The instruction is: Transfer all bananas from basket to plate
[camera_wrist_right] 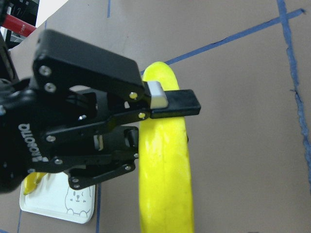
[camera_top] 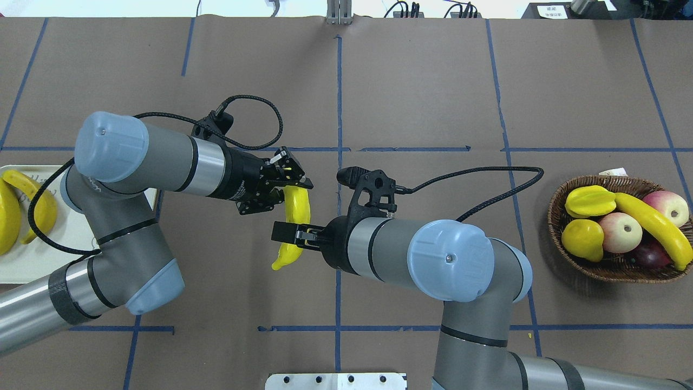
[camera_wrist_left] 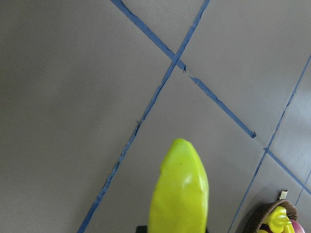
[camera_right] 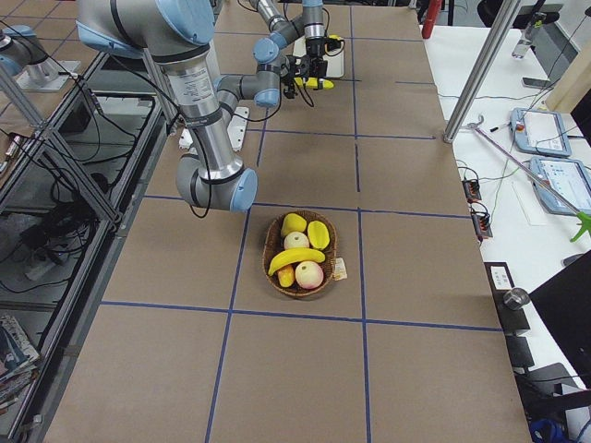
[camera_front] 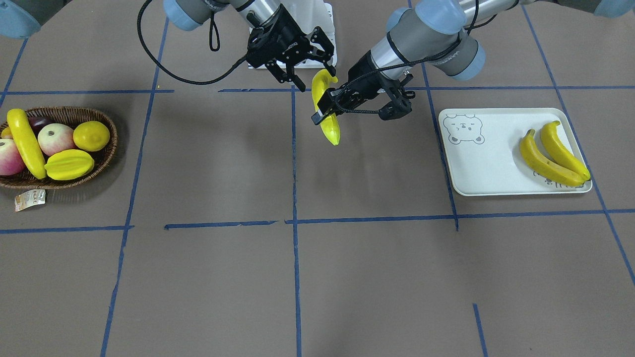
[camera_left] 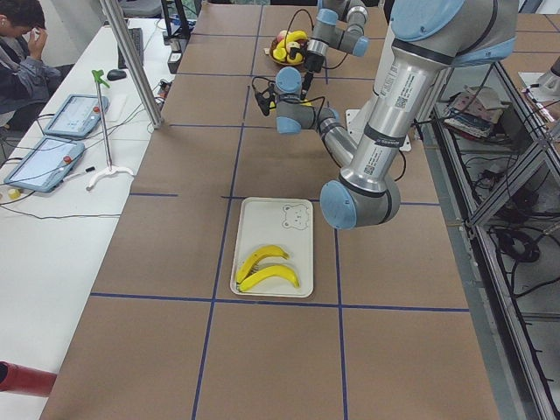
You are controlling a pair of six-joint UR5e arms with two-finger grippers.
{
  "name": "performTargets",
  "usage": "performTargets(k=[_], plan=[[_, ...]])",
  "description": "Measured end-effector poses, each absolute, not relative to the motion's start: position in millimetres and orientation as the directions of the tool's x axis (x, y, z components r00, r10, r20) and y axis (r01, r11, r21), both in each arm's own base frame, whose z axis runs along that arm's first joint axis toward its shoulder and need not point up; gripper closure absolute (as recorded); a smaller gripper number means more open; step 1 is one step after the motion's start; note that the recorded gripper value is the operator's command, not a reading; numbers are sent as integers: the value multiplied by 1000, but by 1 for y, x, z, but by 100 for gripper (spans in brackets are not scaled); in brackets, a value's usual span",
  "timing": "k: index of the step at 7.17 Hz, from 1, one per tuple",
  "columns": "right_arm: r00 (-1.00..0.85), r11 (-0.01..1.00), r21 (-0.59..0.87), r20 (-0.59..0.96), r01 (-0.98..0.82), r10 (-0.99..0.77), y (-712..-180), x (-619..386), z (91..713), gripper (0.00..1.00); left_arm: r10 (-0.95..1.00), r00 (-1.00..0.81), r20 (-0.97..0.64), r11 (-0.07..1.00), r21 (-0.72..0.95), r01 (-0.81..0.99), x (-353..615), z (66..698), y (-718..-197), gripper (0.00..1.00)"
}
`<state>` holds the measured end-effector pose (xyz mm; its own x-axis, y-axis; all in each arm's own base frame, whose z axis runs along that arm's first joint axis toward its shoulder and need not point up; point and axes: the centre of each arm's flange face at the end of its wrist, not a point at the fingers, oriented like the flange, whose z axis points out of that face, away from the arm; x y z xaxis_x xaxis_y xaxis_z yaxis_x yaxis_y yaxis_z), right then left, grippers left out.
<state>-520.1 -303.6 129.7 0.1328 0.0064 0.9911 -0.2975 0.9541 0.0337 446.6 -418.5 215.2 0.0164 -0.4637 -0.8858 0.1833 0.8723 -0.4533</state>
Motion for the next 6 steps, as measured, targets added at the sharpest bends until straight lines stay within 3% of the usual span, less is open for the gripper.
performTargets(k=[3, 6], plan=[[236, 954, 17, 970, -300, 57, -335, -501, 138, 0, -547, 75, -834, 806, -500, 318, 405, 264, -455, 100], [436, 965, -33, 888, -260, 148, -400, -449, 167, 0, -737, 217, -640, 640, -558, 529, 359, 329, -485, 100]])
